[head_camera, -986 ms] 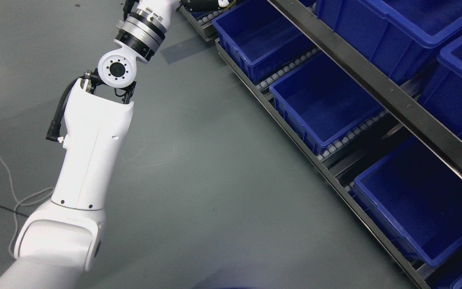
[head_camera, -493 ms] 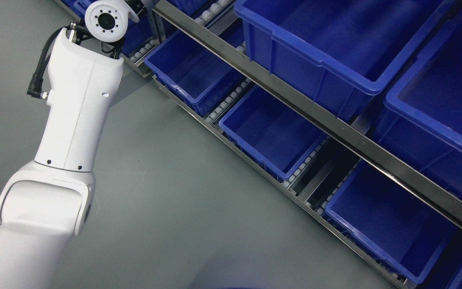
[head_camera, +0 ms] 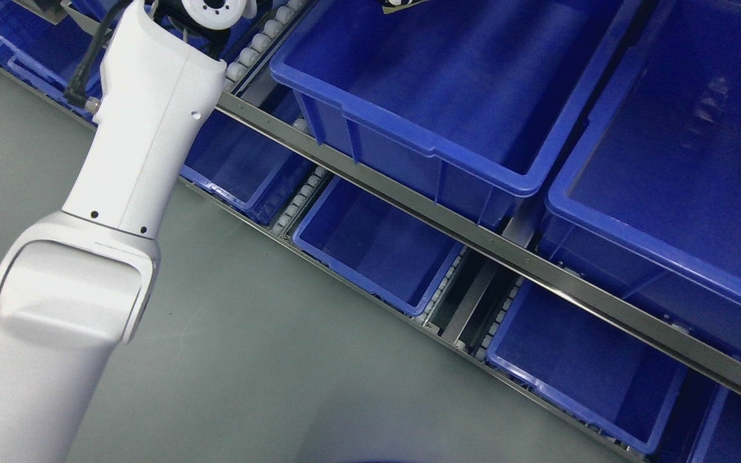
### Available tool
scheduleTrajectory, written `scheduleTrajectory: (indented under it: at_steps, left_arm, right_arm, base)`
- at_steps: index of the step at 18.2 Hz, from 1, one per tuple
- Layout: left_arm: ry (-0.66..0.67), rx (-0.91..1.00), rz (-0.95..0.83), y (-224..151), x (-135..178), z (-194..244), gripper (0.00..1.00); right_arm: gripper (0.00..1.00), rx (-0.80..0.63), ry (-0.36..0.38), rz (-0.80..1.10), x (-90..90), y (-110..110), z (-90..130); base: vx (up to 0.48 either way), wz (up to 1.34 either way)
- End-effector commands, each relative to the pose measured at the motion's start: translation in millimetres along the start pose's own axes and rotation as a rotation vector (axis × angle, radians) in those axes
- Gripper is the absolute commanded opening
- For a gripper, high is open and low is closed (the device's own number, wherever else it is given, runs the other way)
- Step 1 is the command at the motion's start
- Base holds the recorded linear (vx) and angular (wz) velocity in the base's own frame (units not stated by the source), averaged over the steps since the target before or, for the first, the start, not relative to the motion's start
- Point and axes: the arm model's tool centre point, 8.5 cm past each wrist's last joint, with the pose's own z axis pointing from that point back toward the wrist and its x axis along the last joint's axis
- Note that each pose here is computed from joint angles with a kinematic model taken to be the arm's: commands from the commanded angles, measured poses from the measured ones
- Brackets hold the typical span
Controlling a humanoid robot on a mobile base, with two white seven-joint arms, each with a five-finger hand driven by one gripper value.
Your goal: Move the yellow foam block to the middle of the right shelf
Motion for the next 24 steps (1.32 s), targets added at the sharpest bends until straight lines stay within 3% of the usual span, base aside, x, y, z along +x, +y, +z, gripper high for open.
scheduleTrajectory:
  at_steps: [1,8,11,16,20,24]
  left_arm:
    - [0.129,-0.107,0.017,-29,-32,-12,0.99]
    - [-0.028,0.080,0.083,-2,-8,14,0.99]
    - [-0.121,0.268,0.100,10,6,49,0.99]
    - [-0.165,0.606,0.133,17,4,116,0.99]
    - [-0.194,0.692,0.119,38,13,140,0.99]
    - [-0.250,0.757,0.068,51,43,162,1.00]
  right_arm:
    - [1.00,-0.018,-0.006,0.003,-0.8,-12,0]
    - [1.00,-0.018,-0.006,0.003,-0.8,-12,0]
    - [1.00,-0.018,-0.006,0.003,-0.8,-12,0]
    - [1.00,-0.018,-0.006,0.003,-0.8,-12,0]
    - [1.00,-0.018,-0.006,0.003,-0.8,-12,0]
    - [1.00,-0.018,-0.006,0.003,-0.8,-12,0]
  base:
    - [0.122,-0.26]
    - [0.097,-0.20]
    - [0.067,-0.10]
    - [0.047,-0.08]
    - [0.022,-0.01]
    - [0.015,0.00]
